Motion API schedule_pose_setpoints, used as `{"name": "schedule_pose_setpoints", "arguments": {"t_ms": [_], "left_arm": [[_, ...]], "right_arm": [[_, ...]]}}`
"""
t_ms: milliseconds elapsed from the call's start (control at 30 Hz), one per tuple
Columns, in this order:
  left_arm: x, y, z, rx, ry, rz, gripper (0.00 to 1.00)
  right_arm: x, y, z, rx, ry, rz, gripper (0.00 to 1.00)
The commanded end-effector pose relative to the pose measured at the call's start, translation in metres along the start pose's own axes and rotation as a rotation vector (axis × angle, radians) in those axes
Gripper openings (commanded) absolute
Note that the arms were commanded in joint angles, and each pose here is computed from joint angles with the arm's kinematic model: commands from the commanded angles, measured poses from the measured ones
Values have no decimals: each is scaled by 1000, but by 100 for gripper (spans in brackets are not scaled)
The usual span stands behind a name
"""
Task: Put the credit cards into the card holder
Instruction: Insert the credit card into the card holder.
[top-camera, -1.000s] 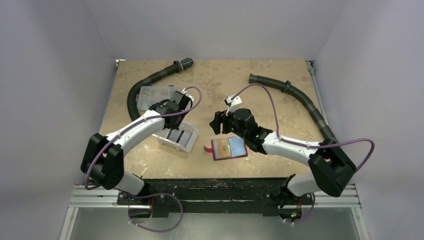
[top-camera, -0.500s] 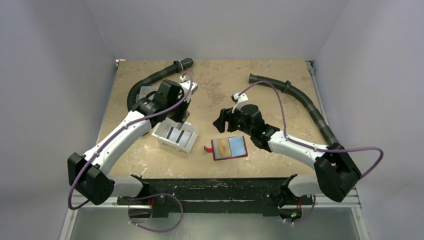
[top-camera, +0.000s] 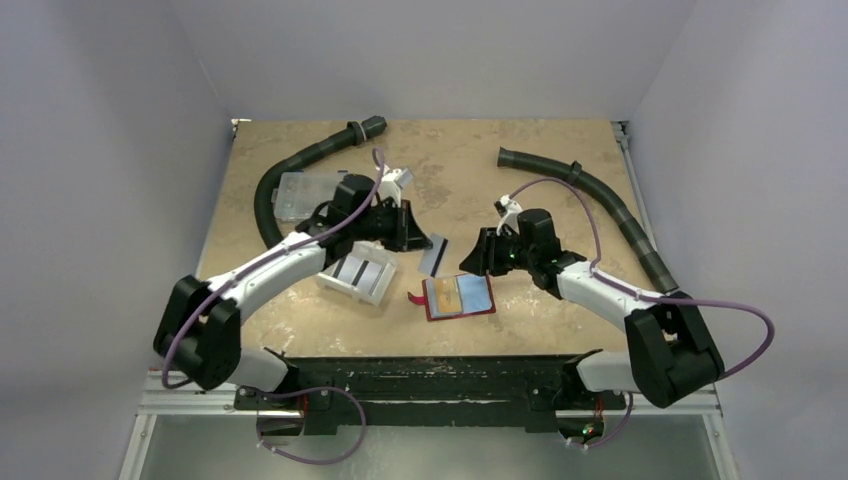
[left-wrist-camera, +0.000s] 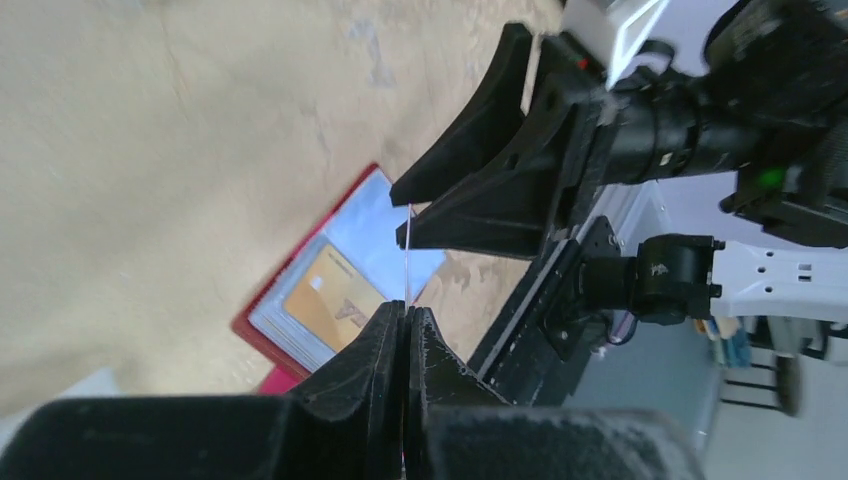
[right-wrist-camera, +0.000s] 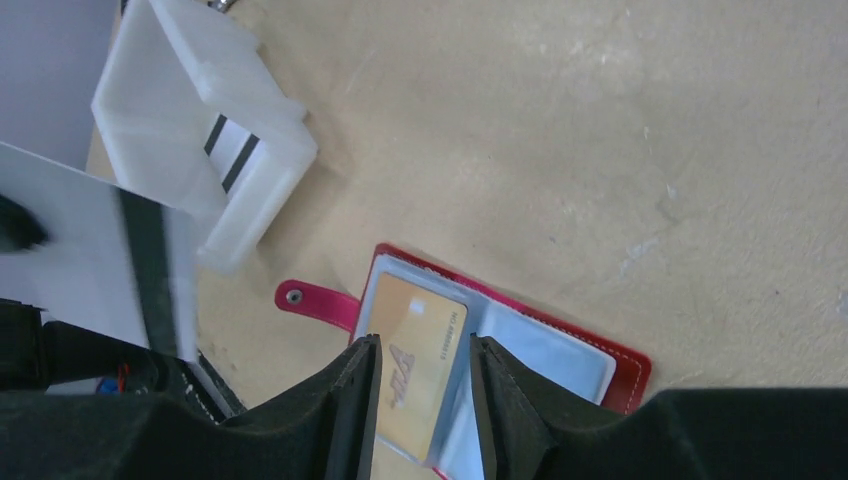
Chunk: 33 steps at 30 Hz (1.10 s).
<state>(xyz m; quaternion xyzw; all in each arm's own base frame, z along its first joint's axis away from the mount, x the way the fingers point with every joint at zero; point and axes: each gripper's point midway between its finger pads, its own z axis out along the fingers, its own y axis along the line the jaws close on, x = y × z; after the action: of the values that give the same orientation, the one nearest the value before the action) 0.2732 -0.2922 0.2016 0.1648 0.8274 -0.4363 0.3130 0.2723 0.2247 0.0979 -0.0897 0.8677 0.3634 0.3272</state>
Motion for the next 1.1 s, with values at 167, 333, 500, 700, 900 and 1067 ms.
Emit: {"name": "schedule_pose_setpoints", "arguments": {"t_ms": [167,333,500,700,900,1067], "left_arm": [[57,-17,68,152,68,-259,0],[72,-1,77,65,68,-343,0],[92,20,79,-48,95,-435,0],[105,29,84,-103,100,-504,0],[112,32,89,-141,127,-536,0],[123,40,92,-188,152,-586,0]], "right_arm": [[39,-41,6,65,103,111,27],[51,-67,5,179,121,167,10],[51,-71,1,211,96,200,9],[53,-72,2,214,103,202,9],[56,-74,4,217,121,202,7],[55,-74,3,215,118,196,7]]}}
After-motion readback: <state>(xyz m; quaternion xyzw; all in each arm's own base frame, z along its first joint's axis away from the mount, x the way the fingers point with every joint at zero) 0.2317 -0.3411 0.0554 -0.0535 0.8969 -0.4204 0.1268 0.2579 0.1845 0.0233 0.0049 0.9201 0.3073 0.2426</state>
